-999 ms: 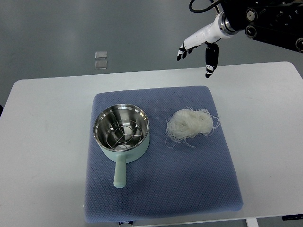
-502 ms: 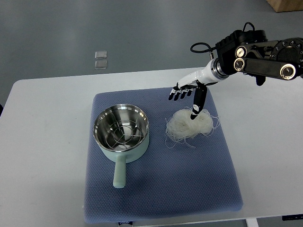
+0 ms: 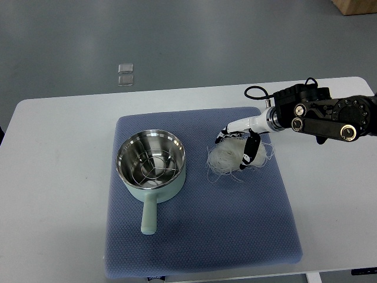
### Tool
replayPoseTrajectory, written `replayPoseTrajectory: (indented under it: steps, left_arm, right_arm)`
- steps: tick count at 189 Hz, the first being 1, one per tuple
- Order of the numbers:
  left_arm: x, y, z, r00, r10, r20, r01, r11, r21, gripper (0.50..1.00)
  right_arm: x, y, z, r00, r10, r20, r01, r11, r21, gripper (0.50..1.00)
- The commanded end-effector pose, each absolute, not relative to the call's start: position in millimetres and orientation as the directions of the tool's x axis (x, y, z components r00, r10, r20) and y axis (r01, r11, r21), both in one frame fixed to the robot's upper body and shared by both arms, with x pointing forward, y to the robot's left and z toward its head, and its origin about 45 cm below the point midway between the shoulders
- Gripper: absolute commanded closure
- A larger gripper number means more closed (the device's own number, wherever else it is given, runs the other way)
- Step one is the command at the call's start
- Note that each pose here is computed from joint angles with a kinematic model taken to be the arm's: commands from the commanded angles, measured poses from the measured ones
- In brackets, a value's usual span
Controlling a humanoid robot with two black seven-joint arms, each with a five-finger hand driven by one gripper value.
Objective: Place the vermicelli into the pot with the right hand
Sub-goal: 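Lower the right hand onto the vermicelli and close fingers around it, then lift the vermicelli with the right hand and carry it over the pot, then lower the vermicelli into the steel pot and open the right hand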
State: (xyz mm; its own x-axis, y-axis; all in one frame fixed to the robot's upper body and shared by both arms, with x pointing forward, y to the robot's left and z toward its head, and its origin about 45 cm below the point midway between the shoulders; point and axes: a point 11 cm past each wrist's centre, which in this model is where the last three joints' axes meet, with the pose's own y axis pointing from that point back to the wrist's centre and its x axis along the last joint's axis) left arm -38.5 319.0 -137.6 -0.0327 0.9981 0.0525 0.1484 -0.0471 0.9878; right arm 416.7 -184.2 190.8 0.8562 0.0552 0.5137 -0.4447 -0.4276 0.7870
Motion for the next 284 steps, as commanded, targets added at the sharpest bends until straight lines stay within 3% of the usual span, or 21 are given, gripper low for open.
replayPoseTrajectory:
  steps: [1,10,13,14,15,16,17,18,19,23,79,144,176,202,250,284]
  left_arm:
    - [-39,319,-138,-0.033,0.998,0.052,0.149,-0.047,0.988,0.5]
    - [-39,319,-138,-0.033,0.998,0.052,0.149,-0.047,0.988,0.5]
    - [-39,319,-138,-0.033,0.998,0.052,0.149,-0.047,0.988,0.5]
    - [-39,319,-138,-0.033,0.998,0.052,0.149,-0.047,0.988,0.5]
    - [-39,319,-138,-0.033,0.998,0.052,0.149,-0.047,0.988,0.5]
    - [-39,319,-138,-0.033,0.998,0.052,0.149,-0.047,0.988,0.5]
    - [-39,319,-138,-0.033,0.998,0.052,0.149,-0.047,0.988,0.5]
    - [-39,319,-138,-0.033,0.998,0.052,0.149,-0.047,0.988,0.5]
    - [-39,319,-138,-0.033,0.998,0.052,0.149,-0.047,0.988,0.5]
    - [-39,319,-138,-0.033,0.998,0.054,0.149,-0.048,0.988,0.5]
    - [-39,322,-137,-0.034,0.998,0.06,0.149,-0.054,0.987,0.5]
    - [-39,321,-137,-0.031,0.998,0.057,0.149,-0.052,0.987,0.5]
    - [-39,320,-137,-0.03,0.998,0.055,0.149,-0.05,0.988,0.5]
    - [-39,321,-137,-0.031,0.998,0.058,0.149,-0.053,0.987,0.5]
    - [-39,322,-137,-0.034,0.998,0.06,0.149,-0.054,0.987,0.5]
    - [-39,322,-137,-0.034,0.998,0.061,0.149,-0.056,0.987,0.5]
  right_arm:
    - [414,-187,182,0.858,0.045,0.511,-0.445,-0.428,0.786,0.664]
    - [413,-187,180,0.858,0.044,0.512,-0.446,-0.432,0.784,0.736]
    - [412,-186,178,0.855,0.046,0.516,-0.449,-0.433,0.782,0.807]
    - [412,-186,178,0.855,0.046,0.516,-0.449,-0.433,0.782,0.807]
    - [413,-186,178,0.852,0.047,0.521,-0.453,-0.432,0.78,0.856]
    - [413,-186,178,0.852,0.047,0.521,-0.453,-0.432,0.78,0.857]
    - [413,-186,178,0.85,0.047,0.525,-0.456,-0.432,0.778,0.903]
    - [413,-186,178,0.85,0.047,0.525,-0.456,-0.432,0.778,0.904]
    - [413,-186,177,0.848,0.049,0.528,-0.459,-0.432,0.777,0.952]
    - [412,-186,176,0.844,0.052,0.533,-0.463,-0.431,0.775,1.0]
    - [418,-197,191,0.844,0.044,0.535,-0.467,-0.429,0.773,1.0]
    - [436,-184,333,0.775,0.013,0.631,-0.523,-0.548,0.653,1.0]
    - [431,-143,403,0.711,0.047,0.702,-0.528,-0.624,0.576,1.0]
    - [415,-79,430,0.688,0.116,0.716,-0.461,-0.693,0.555,1.0]
    - [396,17,387,0.683,0.257,0.684,-0.347,-0.71,0.613,1.0]
    - [403,29,348,0.722,0.238,0.65,-0.337,-0.699,0.631,1.0]
